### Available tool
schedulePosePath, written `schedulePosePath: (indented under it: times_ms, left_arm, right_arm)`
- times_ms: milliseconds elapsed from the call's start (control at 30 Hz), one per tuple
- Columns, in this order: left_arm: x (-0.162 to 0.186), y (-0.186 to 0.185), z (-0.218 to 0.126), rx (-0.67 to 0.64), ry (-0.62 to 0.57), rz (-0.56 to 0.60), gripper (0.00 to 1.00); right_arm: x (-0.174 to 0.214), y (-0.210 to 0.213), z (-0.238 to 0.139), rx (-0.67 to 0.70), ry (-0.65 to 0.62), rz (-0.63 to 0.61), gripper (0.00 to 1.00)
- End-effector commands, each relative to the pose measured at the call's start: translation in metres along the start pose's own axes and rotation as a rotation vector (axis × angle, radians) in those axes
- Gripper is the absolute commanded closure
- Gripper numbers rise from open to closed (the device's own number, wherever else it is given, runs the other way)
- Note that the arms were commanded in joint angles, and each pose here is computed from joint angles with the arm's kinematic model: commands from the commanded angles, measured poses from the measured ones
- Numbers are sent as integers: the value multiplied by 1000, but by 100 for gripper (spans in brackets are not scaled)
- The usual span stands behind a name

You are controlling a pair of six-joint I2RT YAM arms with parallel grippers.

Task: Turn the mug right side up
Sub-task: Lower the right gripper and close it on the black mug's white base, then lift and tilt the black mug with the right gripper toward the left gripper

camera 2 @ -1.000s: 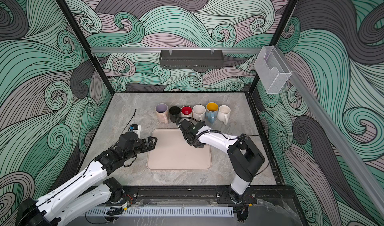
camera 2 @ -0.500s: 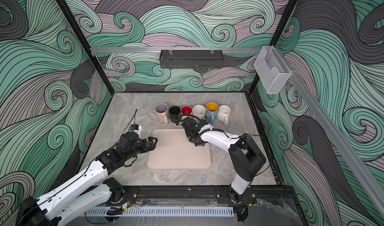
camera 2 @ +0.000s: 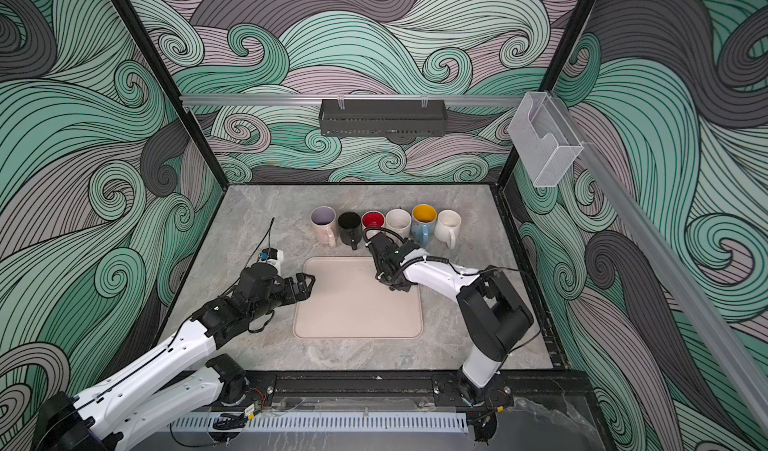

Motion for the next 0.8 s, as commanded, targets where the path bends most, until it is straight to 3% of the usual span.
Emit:
schedulePosePath:
  times_ms: [0, 67, 167, 467, 633, 767]
  left_arm:
    - [1, -4, 0, 21, 5, 2, 1]
    - [1, -4, 1, 20, 6, 1, 1]
    - [1, -4, 0, 23, 2, -1, 1]
    - [1, -5, 2, 24, 4, -6, 2]
    - [0, -3, 4, 5, -7, -8, 3]
    - [-5, -6, 2, 24, -25, -19, 3]
  right_arm:
    - [-4, -2, -1, -10, -3, -5, 79]
    - [-4, 0, -1, -21, 2, -29, 83]
    - [-4, 1, -3, -45, -4, -63, 100]
    - [-8, -1, -43, -199, -92, -141, 100]
    - [-17, 7, -89, -391, -180, -209, 100]
    - [-25, 31, -140, -692, -262, -240, 100]
Point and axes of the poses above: each gripper's point midway between its finger pads, its own z axis out along the fingers, its own y axis along the line the jaws close on, x = y × z, the point moved 5 cm from there along -z, back along the fingers, and after that the axes turned 5 degrees about z, right-handed, at the moved point
